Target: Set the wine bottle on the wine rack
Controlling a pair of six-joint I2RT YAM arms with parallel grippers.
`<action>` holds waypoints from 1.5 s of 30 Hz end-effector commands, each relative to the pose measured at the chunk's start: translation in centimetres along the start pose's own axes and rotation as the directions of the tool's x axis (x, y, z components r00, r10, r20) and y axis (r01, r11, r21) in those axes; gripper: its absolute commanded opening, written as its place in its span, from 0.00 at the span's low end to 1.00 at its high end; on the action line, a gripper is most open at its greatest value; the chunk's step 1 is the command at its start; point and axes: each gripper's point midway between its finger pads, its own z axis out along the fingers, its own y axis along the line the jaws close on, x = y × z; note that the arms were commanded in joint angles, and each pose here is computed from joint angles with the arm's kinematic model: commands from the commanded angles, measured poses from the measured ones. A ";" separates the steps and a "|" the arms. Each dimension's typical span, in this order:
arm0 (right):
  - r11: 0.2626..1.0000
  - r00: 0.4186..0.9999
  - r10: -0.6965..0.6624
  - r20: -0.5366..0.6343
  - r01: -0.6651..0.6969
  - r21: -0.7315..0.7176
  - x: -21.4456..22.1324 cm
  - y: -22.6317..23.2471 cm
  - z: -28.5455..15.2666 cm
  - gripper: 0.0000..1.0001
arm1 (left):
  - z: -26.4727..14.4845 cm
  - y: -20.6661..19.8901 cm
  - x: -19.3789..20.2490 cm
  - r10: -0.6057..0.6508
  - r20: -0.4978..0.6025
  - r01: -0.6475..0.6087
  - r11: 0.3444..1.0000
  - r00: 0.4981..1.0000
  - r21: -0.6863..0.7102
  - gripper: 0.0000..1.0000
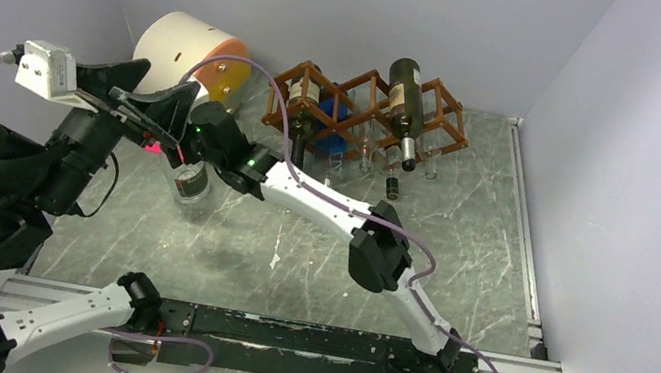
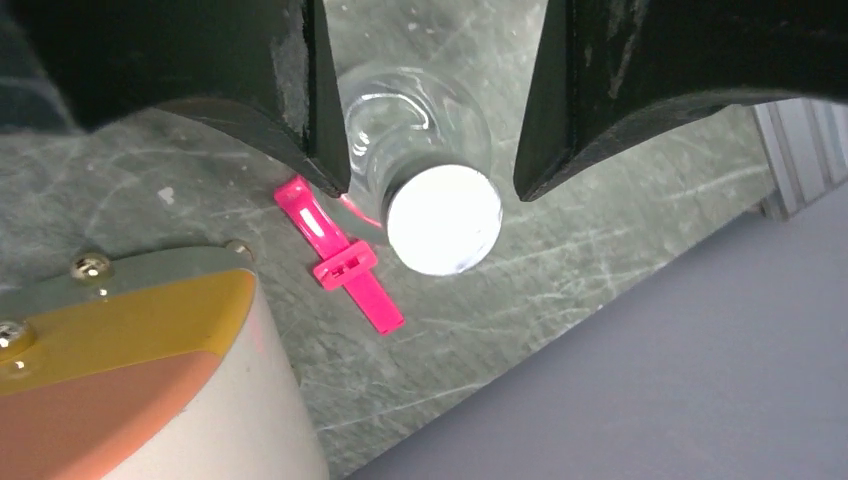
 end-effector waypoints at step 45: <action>0.977 0.998 -0.015 -0.067 0.029 0.212 10.8 -3.6 -13.9 0.00 | 4.8 0.1 8.8 0.022 -0.248 -0.047 0.994 0.968 -0.095 0.95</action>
